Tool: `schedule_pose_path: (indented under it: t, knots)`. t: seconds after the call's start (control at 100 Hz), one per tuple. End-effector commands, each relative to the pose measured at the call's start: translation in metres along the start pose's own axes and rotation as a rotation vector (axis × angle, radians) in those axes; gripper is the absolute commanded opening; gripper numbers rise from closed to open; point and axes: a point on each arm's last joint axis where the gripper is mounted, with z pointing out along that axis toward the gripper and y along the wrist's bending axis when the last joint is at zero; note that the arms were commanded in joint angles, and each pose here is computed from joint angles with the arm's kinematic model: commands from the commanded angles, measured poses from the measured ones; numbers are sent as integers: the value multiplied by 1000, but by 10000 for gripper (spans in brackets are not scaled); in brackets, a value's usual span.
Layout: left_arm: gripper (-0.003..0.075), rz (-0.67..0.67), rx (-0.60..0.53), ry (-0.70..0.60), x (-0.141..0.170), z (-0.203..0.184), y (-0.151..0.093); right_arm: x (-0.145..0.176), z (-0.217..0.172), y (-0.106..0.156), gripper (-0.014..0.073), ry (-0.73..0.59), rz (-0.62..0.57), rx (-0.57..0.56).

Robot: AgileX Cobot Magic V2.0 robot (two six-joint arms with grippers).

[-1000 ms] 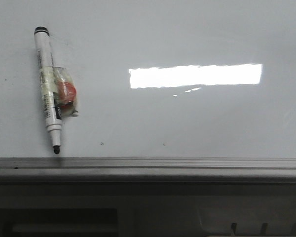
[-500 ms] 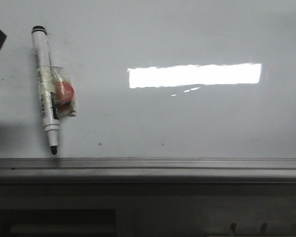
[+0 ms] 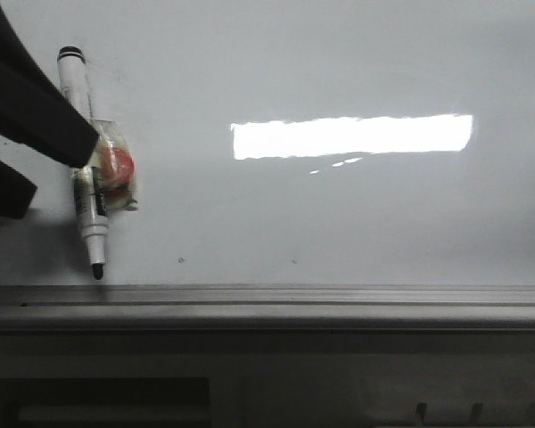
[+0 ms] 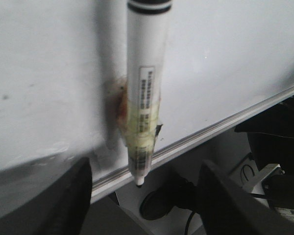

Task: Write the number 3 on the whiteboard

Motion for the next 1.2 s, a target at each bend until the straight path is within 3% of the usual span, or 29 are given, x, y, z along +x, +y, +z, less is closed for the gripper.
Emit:
schedule_pose_path:
  t: [0.0,0.14,0.24,0.33,0.49,0.63,0.69,0.78,0.86,0.94,1.08,1.19]
  knots:
    - [406,5,24,-82,-13,2,-11,-18,1,5,441,-112,-11,-34]
    - [405,-16,2,-53,-14,16,-5,-20,2,6,441,-138,-11,-42]
    - [356,-35,-12,-25,-15,24,1,-24,1,7,441,-180,-11,-54]
    - [248,-28,-38,2,-15,31,6,-26,1,8,441,-201,2,-63]
    - [-22,12,-79,5,-16,38,14,-26,1,9,441,-203,32,-73]
    - [-20,67,-59,-35,-23,31,6,-34,-3,17,441,-216,13,-124]
    - [-21,175,-23,-51,-28,22,-5,-41,-7,24,441,-219,-49,-166]
    - [-21,428,45,-52,-32,2,-28,-52,-14,42,441,-208,-238,-262]
    - [-21,675,86,-57,-35,-18,-51,-58,-17,61,441,-142,-427,-372]
    - [-21,938,47,-51,-36,-38,-67,-58,-19,84,441,-26,-613,-522]
    - [-21,1278,-69,-23,-37,-62,-83,-51,-14,129,441,114,-752,-748]
    - [-21,1382,-72,0,-34,-67,-92,-46,-10,161,441,80,-827,-843]
